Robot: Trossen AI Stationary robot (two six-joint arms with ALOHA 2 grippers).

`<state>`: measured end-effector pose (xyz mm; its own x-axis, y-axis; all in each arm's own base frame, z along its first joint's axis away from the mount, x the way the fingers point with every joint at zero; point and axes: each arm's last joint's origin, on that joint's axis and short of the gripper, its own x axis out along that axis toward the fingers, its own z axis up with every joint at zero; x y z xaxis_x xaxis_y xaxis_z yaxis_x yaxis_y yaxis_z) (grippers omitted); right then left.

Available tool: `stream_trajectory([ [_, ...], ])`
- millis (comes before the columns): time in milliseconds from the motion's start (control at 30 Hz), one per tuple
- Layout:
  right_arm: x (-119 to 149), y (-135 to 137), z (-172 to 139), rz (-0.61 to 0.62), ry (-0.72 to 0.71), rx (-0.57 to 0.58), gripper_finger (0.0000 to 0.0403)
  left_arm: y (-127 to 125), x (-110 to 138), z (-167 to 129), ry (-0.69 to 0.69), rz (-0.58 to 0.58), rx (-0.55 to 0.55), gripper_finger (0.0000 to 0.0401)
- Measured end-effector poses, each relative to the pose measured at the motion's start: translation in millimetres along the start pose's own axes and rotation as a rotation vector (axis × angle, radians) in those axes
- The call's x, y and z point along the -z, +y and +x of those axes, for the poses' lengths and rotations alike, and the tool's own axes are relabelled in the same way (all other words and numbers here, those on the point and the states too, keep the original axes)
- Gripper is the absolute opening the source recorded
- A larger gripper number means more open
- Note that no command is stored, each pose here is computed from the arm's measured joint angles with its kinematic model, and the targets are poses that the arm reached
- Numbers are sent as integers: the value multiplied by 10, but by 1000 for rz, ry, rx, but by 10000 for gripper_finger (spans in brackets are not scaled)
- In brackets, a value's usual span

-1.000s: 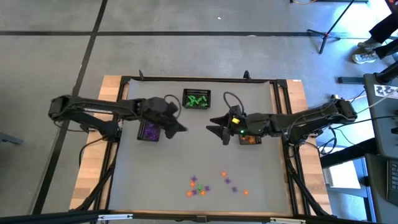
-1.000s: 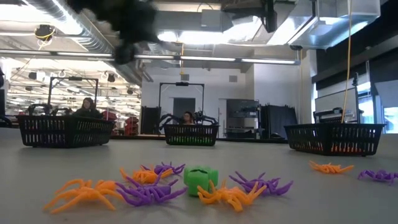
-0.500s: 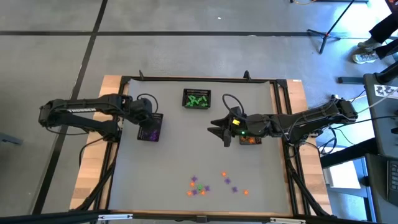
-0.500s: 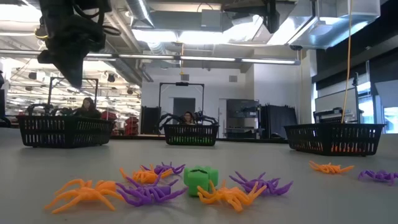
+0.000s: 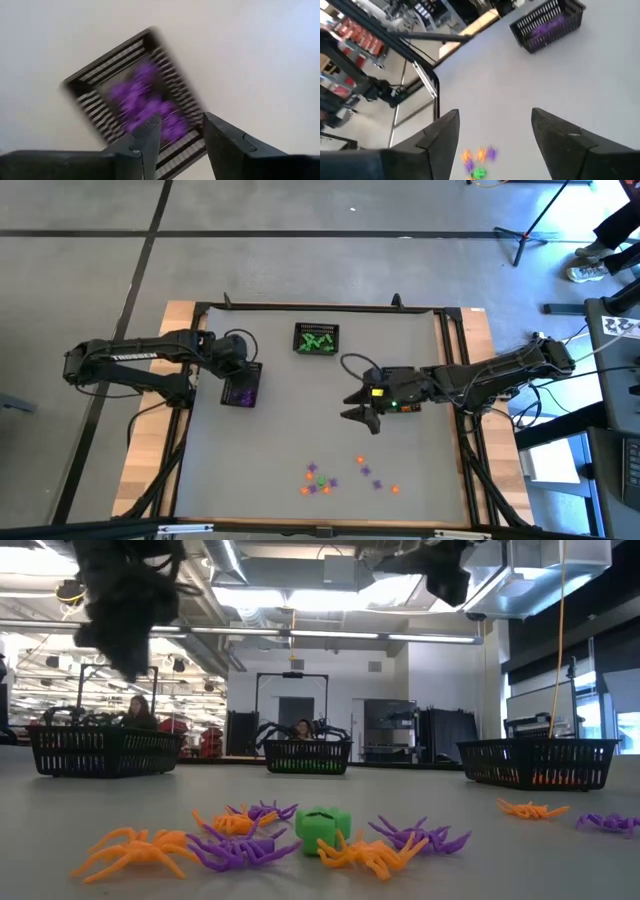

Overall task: Sort Halloween decoration
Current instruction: Put the orange spider toy into the right bin

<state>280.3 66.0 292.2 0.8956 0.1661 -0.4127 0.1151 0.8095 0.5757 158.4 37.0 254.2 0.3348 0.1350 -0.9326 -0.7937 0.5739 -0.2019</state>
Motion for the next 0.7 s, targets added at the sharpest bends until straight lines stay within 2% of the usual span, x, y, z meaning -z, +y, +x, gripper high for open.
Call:
stream_trajectory([
  [133, 165, 64, -14, -20, 93, 20, 237, -146, -116, -26, -111, 50, 174, 134],
  [367, 561, 229, -163, -32, 382, 148, 222, -493, -310, -233, -470, 206, 468, 134],
  [500, 756, 289, -232, 7, 472, 207, 214, -612, -322, -307, -600, 311, 506, 134],
  [700, 944, 324, -127, -27, 494, 264, 209, -653, -275, -314, -608, 350, 502, 134],
])
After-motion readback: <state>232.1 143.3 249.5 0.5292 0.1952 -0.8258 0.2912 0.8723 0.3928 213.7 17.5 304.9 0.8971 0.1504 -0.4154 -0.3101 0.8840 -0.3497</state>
